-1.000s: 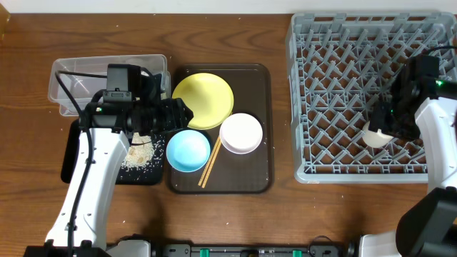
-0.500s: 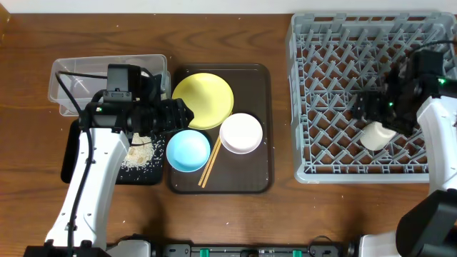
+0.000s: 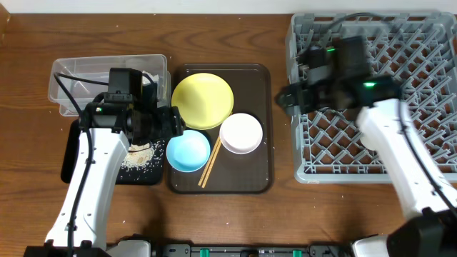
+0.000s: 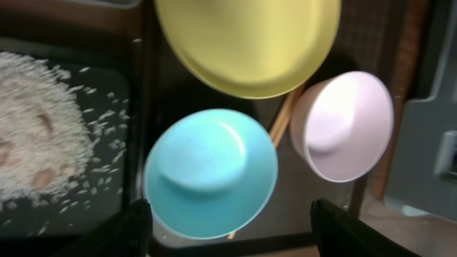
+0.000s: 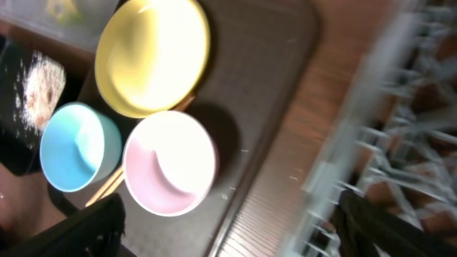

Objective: Sort waste into correct bins and load items into the dishwasher rack
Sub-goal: 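Reach the right gripper to the pink bowl on the brown tray and grasp, then lift the pink bowl with the right gripper over the rack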

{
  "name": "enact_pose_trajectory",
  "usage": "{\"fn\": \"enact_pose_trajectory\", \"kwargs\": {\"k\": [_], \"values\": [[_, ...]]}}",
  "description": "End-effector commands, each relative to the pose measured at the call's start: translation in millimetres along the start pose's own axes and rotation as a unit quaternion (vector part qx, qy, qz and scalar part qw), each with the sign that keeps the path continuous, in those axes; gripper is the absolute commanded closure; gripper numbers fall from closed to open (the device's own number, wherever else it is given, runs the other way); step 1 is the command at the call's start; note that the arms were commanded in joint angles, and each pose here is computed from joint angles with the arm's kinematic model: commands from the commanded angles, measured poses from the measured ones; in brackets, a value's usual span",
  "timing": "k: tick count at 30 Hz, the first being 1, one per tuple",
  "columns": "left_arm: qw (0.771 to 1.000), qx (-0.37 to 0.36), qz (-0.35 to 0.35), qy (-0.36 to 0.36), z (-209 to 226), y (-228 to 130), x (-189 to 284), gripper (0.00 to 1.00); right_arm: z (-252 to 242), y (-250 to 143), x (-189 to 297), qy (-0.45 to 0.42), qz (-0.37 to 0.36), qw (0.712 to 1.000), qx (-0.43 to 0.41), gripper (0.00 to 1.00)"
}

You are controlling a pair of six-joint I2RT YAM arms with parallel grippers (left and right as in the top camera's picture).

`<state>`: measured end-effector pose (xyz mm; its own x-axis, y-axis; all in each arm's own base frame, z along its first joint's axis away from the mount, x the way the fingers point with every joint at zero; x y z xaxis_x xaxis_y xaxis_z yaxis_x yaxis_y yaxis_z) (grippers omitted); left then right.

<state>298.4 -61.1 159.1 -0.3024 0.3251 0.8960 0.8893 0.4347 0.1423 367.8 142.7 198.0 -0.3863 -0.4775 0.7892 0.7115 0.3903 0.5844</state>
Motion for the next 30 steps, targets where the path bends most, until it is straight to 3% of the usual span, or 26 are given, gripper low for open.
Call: {"fn": "enact_pose_trajectory", "kwargs": {"k": [1, 6, 12, 14, 18, 24, 30], "values": [[0.998, 0.002, -0.023, 0.051, 17.0, 6.1, 5.0, 0.26, 27.2, -5.1, -42.4, -0.016, 0.052, 0.997, 0.048, 0.18], [0.998, 0.005, -0.023, 0.067, 22.7, 5.1, 5.6, 0.26, 42.3, -26.9, -85.0, -0.027, 0.114, 0.992, 0.048, 0.37], [0.997, 0.005, -0.021, 0.068, 23.1, 4.2, 5.6, 0.26, 46.0, -61.4, -132.3, -0.037, 0.185, 0.982, 0.025, 0.46], [0.997, 0.005, -0.021, 0.068, 23.1, 4.3, 5.6, 0.26, 46.5, -70.6, -143.4, -0.035, 0.201, 0.979, 0.025, 0.57], [0.997, 0.005, -0.021, 0.067, 23.0, 4.3, 5.6, 0.26, 45.3, -77.4, -152.1, -0.034, 0.212, 0.976, 0.024, 0.98], [0.997, 0.005, -0.022, 0.067, 23.0, 4.4, 5.6, 0.26, 26.4, -32.2, -120.9, -0.079, 0.151, 0.985, 0.026, 0.99], [0.997, 0.005, -0.022, 0.067, 23.0, 4.5, 5.6, 0.26, -24.1, 57.2, -24.2, -0.234, 0.009, 0.971, 0.036, 0.99]]}}
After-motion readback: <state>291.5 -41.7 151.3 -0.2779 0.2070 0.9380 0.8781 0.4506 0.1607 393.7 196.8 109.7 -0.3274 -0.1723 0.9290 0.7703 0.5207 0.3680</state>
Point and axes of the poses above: each gripper's point midway between its finger pads, its own x axis back along the fingers, its own z axis along the line the jaws close on, y = z × x, the point moved 1 cm from there along x, back along the fingers, and after that the axes turned 15 degrees about x, right-handed, at the moved point
